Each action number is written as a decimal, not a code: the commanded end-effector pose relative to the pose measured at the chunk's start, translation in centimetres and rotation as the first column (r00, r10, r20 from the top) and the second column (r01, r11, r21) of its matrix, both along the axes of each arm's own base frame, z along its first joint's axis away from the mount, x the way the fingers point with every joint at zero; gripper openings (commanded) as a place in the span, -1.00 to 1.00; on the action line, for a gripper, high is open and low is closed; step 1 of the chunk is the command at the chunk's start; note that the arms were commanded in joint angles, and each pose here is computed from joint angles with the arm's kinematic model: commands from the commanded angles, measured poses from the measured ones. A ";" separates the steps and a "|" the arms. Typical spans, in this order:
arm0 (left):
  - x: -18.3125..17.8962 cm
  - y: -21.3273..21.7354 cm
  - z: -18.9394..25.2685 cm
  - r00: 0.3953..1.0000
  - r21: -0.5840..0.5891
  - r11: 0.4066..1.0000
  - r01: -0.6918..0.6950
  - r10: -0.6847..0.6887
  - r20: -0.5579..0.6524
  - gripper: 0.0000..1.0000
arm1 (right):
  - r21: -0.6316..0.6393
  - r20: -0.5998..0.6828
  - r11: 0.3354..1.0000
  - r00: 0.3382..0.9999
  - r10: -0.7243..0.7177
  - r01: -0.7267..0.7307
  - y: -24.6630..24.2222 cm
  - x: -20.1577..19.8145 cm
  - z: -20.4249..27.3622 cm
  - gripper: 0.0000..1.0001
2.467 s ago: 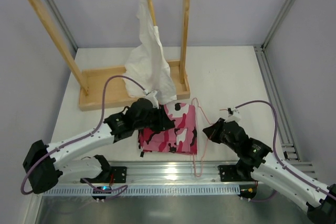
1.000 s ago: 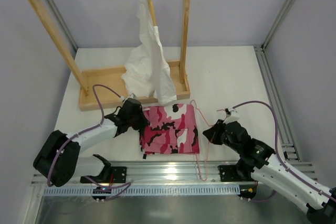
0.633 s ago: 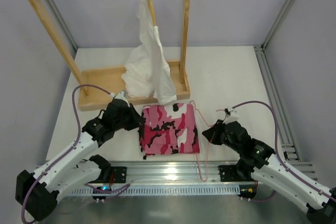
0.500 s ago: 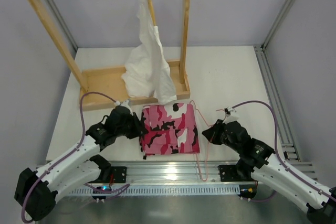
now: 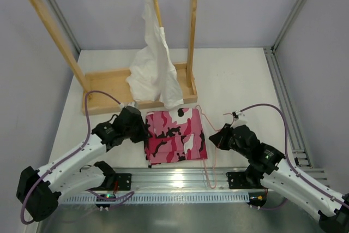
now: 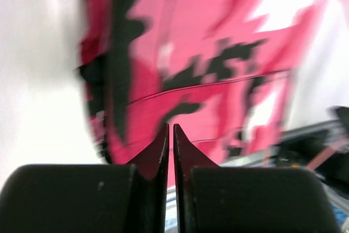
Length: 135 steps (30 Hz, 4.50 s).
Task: Place the trousers on the hanger
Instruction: Place trousers on hanger, then pass the hanger from the right arm to the left
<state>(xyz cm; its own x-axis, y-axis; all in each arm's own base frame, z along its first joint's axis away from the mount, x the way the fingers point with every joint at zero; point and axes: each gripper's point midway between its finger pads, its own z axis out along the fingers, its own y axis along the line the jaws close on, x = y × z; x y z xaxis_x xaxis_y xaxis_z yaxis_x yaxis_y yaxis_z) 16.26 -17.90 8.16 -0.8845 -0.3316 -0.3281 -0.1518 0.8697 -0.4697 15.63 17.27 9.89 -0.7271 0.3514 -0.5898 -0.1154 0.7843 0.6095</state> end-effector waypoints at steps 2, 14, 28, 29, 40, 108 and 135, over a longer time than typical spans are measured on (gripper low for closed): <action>4.8 -4.1 10.0 0.965 -0.168 0.984 0.060 -0.014 0.263 -0.99 | 0.059 0.047 0.997 0.998 0.042 -0.045 1.2 0.1 3.2 -0.93; 7.7 -22.0 10.2 0.899 -0.301 0.880 0.368 -0.254 0.356 -0.99 | 0.070 0.068 0.997 0.998 0.007 -0.012 0.7 0.4 3.8 -0.93; 8.5 -18.4 -8.1 0.985 -0.148 0.983 0.112 -0.091 0.145 -0.99 | 0.062 0.090 0.997 0.994 -0.058 0.053 -0.9 0.6 3.2 -0.92; 8.3 -18.2 -8.3 0.985 -0.138 0.984 0.114 -0.094 0.141 -0.99 | 0.065 0.094 0.996 0.994 -0.060 0.054 -0.9 0.6 3.3 -0.92; 8.4 -17.4 1.4 0.956 -0.137 0.975 0.176 -0.136 0.259 -0.91 | 0.101 0.158 0.995 0.987 -0.041 0.025 -0.3 1.0 5.8 -0.92; 1.2 -17.4 27.1 0.542 -0.326 0.660 0.677 -0.147 0.828 0.33 | 0.331 0.392 0.906 0.912 0.121 -0.263 7.7 0.9 23.3 -0.92; 1.4 -20.9 28.3 0.513 -0.301 0.595 0.745 -0.224 0.828 -0.67 | 0.332 0.363 0.899 0.919 0.156 -0.284 8.8 0.7 22.8 -0.92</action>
<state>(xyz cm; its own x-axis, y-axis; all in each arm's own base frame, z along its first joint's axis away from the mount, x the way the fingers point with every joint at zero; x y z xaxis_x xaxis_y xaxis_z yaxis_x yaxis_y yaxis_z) 18.61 -38.17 34.53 -0.5737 -0.2578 -0.7774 0.7356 0.2554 -0.6275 16.40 25.61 27.25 -0.6709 0.3492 -0.6542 -0.4134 0.5563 0.7209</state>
